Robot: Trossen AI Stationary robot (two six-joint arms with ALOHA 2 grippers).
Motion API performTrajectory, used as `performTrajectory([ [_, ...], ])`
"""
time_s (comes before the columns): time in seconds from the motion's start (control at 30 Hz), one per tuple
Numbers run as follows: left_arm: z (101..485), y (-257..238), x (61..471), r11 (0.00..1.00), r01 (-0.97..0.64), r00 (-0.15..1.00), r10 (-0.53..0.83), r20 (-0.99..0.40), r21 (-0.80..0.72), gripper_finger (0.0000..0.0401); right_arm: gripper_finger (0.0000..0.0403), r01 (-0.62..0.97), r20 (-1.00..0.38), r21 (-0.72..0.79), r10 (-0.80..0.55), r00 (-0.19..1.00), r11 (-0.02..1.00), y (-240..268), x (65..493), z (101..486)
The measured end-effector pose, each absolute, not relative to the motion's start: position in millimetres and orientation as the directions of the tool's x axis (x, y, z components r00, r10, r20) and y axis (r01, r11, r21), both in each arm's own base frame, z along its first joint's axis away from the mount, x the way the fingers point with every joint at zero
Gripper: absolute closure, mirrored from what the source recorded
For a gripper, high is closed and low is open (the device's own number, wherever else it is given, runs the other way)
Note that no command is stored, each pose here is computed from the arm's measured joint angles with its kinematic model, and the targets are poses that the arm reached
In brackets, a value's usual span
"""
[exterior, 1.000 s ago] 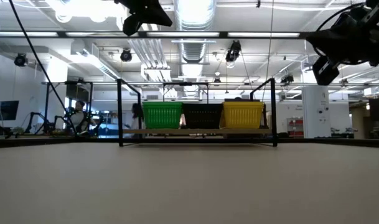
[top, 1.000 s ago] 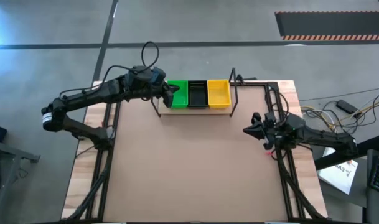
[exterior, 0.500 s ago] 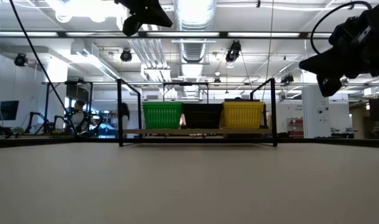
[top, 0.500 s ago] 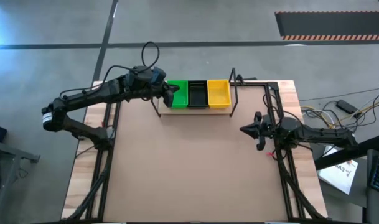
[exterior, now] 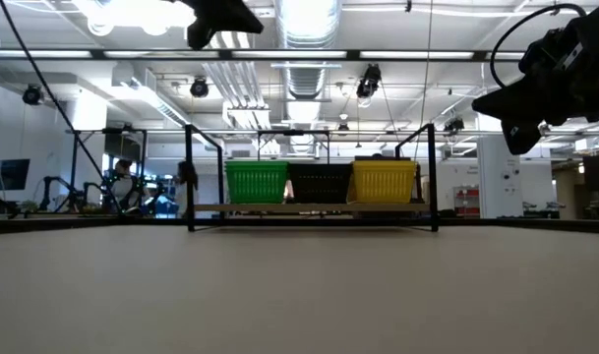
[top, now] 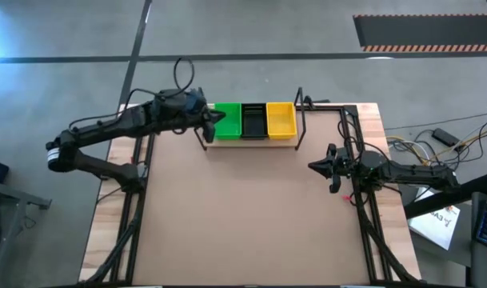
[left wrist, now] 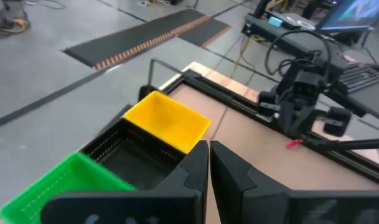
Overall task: Stack baskets on shelf by color
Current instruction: Return to Home Position
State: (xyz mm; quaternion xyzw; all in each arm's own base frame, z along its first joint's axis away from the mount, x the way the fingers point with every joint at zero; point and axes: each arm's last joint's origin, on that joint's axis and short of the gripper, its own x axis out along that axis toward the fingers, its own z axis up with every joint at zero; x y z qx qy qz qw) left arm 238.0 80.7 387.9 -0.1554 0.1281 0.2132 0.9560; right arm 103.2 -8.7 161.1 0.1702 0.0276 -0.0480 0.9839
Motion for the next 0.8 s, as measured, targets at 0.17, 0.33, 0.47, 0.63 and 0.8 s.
performTrajectory([
  [0.17,347,74,217,0.86,-0.446,0.886,0.387,-0.255,-0.246,0.0401,0.0394,0.103,-0.069,0.332,-0.085,0.994,0.938,-9,103,161],
  [0.33,291,69,195,0.86,-0.45,0.893,0.428,-0.138,-0.242,0.0401,0.0394,0.104,-0.071,0.332,-0.085,0.994,0.937,-9,103,161],
  [0.47,241,66,176,0.842,-0.535,0.839,0.52,-0.161,-0.071,0.0401,0.0394,0.104,-0.071,0.332,-0.085,0.994,0.937,-9,103,161],
  [0.63,217,59,160,0.862,-0.5,0.866,0.497,-0.046,-0.087,0.0401,0.0394,0.104,-0.071,0.332,-0.085,0.994,0.937,-9,103,161],
  [0.8,204,42,150,0.927,-0.369,0.925,0.373,0.071,-0.07,0.0401,0.0394,0.104,-0.071,0.332,-0.085,0.994,0.937,-9,103,161],
])
